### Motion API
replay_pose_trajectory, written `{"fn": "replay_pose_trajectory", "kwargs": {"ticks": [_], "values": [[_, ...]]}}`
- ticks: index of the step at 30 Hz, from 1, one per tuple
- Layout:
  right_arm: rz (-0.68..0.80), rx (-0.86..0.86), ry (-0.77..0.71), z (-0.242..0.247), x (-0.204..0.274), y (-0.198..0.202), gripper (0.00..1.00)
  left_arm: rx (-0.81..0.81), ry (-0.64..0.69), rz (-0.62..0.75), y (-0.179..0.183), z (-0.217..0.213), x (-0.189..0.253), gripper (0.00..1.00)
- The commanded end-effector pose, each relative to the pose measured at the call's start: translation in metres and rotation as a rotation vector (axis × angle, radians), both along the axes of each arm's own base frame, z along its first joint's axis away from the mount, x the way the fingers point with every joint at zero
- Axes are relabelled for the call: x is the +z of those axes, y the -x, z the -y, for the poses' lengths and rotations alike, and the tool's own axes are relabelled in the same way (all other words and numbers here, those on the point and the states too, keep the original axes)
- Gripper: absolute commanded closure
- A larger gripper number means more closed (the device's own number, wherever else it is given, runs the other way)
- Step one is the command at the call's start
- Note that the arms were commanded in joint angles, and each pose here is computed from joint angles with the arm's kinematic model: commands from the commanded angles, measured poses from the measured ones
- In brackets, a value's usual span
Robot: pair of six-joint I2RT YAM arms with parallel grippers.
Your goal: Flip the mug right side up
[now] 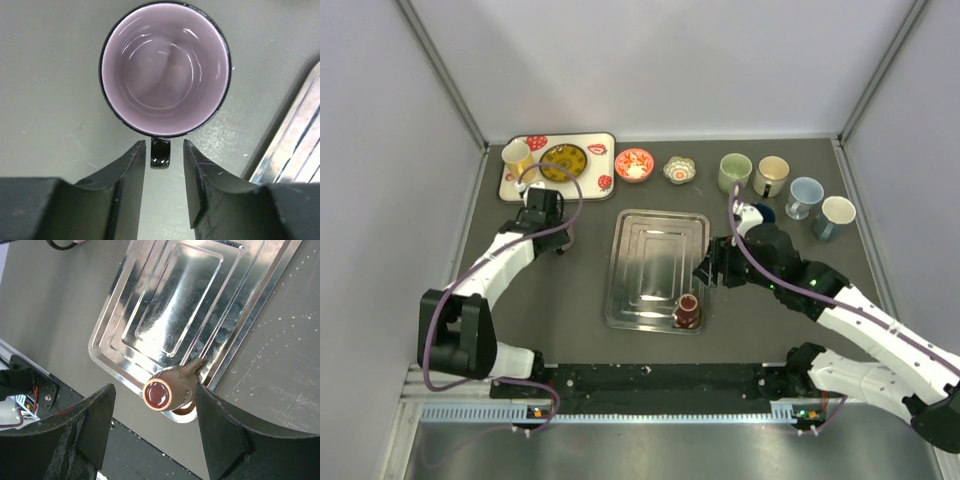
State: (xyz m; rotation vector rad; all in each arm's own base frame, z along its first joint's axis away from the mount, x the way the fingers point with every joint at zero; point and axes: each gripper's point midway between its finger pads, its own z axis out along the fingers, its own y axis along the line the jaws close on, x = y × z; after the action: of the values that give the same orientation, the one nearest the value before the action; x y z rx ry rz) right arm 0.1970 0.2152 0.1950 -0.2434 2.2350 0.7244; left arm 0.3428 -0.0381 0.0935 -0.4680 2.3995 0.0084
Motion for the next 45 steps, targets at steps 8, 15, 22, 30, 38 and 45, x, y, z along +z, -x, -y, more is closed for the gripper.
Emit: {"fn": "replay_pose_trajectory", "kwargs": {"ticks": [8, 15, 22, 30, 38, 45], "values": [[-0.104, 0.032, 0.120, 0.015, -0.036, 0.022, 0.36, -0.036, 0.070, 0.119, 0.017, 0.020, 0.041, 0.41], [-0.190, 0.091, 0.110, 0.010, -0.060, 0.048, 0.36, -0.317, 0.220, 0.261, 0.061, 0.128, 0.086, 0.38], [-0.247, 0.072, 0.045, -0.001, -0.076, 0.054, 0.36, -0.542, 0.313, 0.154, 0.088, 0.220, 0.046, 0.42], [-0.314, 0.060, 0.008, -0.011, -0.098, 0.056, 0.44, -0.589, 0.289, 0.032, 0.087, 0.255, -0.003, 0.48], [-0.339, 0.099, 0.049, -0.019, -0.114, 0.055, 0.48, -0.624, 0.294, -0.009, 0.083, 0.278, -0.019, 0.49], [-0.328, 0.004, 0.157, -0.010, -0.134, 0.034, 0.48, -0.629, 0.294, -0.017, 0.090, 0.274, -0.024, 0.51]]}}
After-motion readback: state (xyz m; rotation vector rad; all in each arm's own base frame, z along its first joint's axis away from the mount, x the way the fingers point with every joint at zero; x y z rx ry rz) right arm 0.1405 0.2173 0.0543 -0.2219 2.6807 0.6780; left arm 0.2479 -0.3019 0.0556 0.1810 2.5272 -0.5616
